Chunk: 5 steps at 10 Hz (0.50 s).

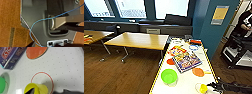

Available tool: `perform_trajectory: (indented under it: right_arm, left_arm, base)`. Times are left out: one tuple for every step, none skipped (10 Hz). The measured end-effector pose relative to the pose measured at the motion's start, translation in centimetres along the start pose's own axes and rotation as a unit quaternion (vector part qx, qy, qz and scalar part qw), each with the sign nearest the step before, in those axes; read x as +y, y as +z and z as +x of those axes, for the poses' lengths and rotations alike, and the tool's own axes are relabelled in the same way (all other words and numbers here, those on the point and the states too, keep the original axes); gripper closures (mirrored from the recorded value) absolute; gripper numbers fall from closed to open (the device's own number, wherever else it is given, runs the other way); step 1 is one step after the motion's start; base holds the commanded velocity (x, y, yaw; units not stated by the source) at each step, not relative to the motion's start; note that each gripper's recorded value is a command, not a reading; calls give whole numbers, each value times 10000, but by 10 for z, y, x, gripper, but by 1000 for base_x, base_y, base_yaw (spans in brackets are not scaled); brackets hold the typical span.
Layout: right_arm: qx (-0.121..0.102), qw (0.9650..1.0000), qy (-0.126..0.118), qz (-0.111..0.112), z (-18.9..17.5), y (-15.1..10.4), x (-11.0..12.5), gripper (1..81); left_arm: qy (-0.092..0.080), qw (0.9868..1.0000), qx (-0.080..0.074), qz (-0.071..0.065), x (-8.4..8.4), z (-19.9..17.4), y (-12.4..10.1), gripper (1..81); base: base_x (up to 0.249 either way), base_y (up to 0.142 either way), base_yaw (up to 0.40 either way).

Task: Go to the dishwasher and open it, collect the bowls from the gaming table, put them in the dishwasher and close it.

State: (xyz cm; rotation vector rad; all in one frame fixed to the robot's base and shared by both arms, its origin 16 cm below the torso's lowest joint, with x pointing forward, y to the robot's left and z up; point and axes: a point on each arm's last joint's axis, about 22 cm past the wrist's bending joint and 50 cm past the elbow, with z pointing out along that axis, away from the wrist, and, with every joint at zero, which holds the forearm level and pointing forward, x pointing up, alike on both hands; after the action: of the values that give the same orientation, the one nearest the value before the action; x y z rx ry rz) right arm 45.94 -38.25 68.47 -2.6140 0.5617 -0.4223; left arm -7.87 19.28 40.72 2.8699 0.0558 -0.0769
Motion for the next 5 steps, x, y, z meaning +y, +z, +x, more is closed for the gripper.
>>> perform_trajectory:
  right_arm:
    - [-5, 10000, 8, -8, -1, 1, 2, 10]
    - [10, 10000, 9, 14, -1, 1, 1, 10]
    - [13, 10000, 0, 59, -2, 3, -4, 10]
    - [-4, 9999, -16, 124, -5, 7, -11, 10]
    - [-26, 9999, -21, 167, -7, 8, -16, 10]
  left_arm:
    - [0, 10000, 0, 0, 0, 0, 0, 10]
    - [0, 10000, 0, 0, 0, 0, 0, 10]
    - [-3, 10000, -2, 3, 0, 0, 0, 10]
    - [-5, 10000, 0, 1, 0, 0, 0, 10]
    - [-10, 10000, -2, 3, 0, 0, 0, 10]
  base:
    - [0, 0, 0]
    - [0, 0, 0]
    - [0, 0, 0]
    - [0, 0, 0]
    - [0, 0, 0]
